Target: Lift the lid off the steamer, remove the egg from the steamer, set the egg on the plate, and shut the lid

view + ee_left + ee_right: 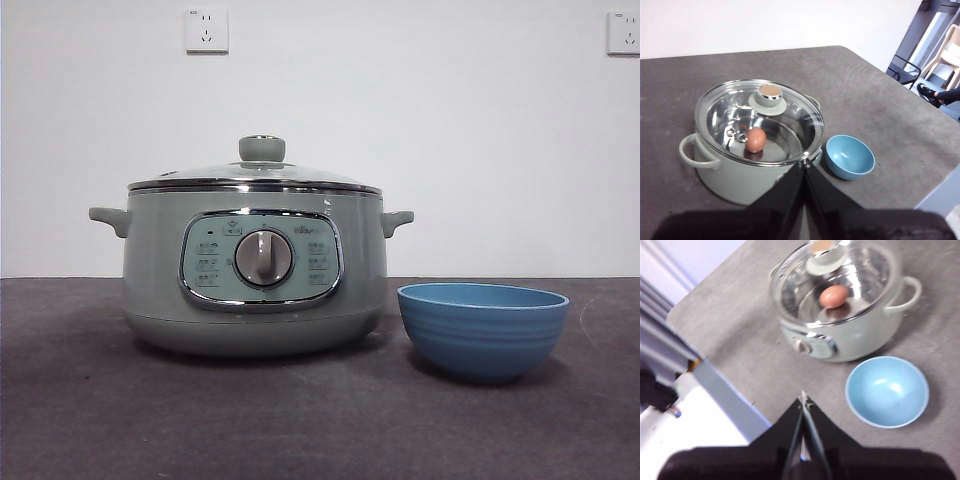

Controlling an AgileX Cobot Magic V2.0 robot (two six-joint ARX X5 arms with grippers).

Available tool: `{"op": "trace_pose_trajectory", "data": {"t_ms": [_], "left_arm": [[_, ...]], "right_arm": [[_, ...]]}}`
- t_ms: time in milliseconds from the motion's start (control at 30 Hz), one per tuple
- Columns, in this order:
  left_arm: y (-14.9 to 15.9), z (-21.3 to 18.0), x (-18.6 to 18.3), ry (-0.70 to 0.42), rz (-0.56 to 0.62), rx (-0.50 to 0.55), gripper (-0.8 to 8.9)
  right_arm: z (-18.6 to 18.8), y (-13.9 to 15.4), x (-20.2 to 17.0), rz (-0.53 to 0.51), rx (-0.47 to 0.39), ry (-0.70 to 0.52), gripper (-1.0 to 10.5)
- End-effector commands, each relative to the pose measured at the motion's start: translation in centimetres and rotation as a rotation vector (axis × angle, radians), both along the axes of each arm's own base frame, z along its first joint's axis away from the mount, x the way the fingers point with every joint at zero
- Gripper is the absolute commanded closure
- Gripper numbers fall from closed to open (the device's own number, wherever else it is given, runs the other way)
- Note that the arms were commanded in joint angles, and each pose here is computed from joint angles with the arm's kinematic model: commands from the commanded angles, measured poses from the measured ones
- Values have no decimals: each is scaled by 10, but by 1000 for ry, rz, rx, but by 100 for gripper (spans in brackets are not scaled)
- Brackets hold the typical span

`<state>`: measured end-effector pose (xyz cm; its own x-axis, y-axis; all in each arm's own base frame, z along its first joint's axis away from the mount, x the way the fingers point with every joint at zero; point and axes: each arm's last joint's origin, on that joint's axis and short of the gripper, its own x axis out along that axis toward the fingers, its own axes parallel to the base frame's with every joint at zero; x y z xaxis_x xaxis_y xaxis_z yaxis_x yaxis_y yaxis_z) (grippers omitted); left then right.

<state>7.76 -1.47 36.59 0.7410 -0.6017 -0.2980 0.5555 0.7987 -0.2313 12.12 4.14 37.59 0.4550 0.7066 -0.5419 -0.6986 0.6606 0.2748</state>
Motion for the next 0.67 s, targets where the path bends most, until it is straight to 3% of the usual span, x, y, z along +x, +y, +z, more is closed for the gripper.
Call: {"op": "trace_pose_trajectory", "data": {"t_ms": [33,233,300,367,433,500,667], "left_arm": [[-1,-1,-1,4,-14,9,821],[-1,-1,-1,10,-15,8,813],[-1,-1,-1,12,-20,5,802],[-1,-1,-2,12,-35,-3,689],[-1,-1,-2,13,-34,-3,449],[-1,-1,-1,9,-34,-3,275],[-1,2,-2,-8,-35,-2,272]], "right_arm": [[1,3,-2,38,-7,-14,957],[1,5,-2,55,-6,-14,937],[1,5,-2,54,-6,-14,861],[1,5,-2,52,-5,-11,683],[1,5,-2,48,-2,-6,475],[1,5,-2,48,-2,-6,381],[1,5,-2,48,-2,-7,379]]}}
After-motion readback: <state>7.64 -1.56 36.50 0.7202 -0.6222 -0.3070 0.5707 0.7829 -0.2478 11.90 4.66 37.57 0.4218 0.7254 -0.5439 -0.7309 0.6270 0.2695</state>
